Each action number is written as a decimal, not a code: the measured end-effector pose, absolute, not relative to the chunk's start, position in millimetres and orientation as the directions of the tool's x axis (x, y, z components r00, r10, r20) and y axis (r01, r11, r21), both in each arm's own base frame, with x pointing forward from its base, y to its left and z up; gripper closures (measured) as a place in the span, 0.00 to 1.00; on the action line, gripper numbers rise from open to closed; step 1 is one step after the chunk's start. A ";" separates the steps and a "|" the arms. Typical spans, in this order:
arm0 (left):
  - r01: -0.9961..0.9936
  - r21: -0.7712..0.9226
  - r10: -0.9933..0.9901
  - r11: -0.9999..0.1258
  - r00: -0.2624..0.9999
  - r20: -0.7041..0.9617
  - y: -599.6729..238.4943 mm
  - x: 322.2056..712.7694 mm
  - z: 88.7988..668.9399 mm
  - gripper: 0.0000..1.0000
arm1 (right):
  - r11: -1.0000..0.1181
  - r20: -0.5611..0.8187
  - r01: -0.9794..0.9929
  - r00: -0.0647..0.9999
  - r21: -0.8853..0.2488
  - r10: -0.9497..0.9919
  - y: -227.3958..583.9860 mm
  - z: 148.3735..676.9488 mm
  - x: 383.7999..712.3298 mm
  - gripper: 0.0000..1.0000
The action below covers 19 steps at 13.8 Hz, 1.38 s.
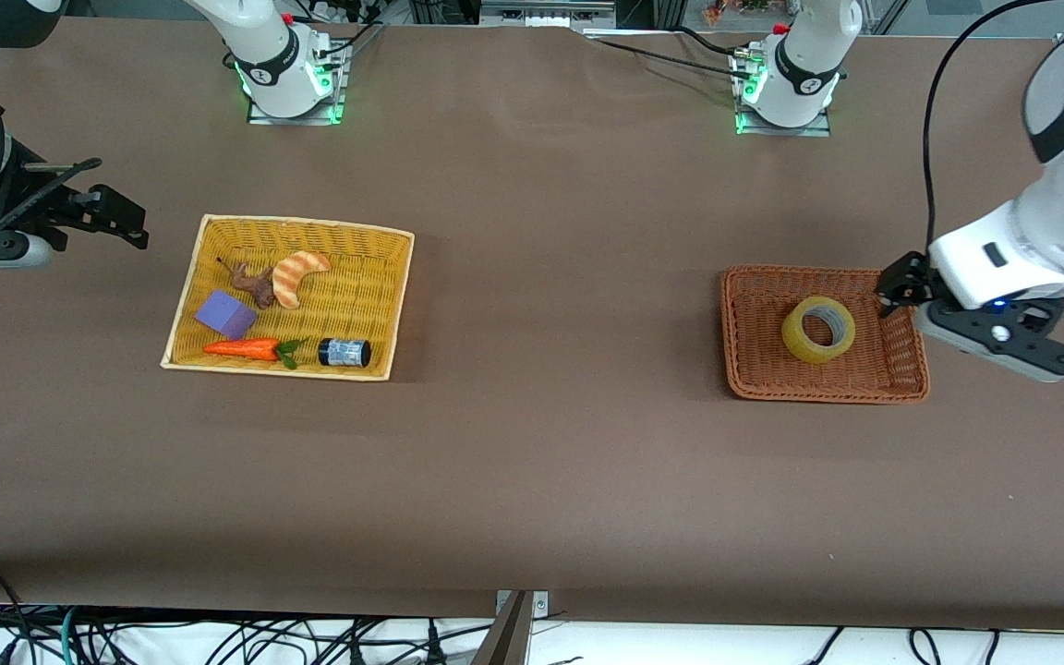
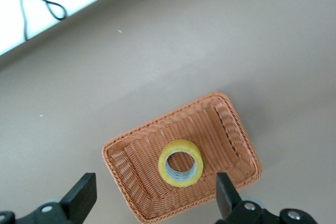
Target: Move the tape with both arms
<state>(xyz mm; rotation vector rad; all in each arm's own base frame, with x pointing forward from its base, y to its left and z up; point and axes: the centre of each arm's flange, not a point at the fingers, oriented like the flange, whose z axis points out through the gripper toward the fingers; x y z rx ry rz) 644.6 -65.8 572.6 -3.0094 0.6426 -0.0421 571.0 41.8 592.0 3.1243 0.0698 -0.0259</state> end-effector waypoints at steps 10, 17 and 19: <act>-0.286 0.024 -0.287 -0.958 0.958 -0.027 -75.8 545.9 581.9 0.00 | -0.999 -0.038 0.047 0.998 0.017 0.046 41.5 591.7 568.3 0.00; -0.268 0.027 -0.270 -0.963 0.961 -0.065 -68.6 541.7 576.7 0.00 | -0.999 -0.039 0.045 0.998 0.017 0.045 40.7 592.1 568.1 0.00; -0.268 0.028 -0.270 -0.963 0.960 -0.070 -68.6 541.2 576.4 0.00 | -0.999 -0.036 0.044 0.998 0.017 0.043 39.8 593.3 568.0 0.00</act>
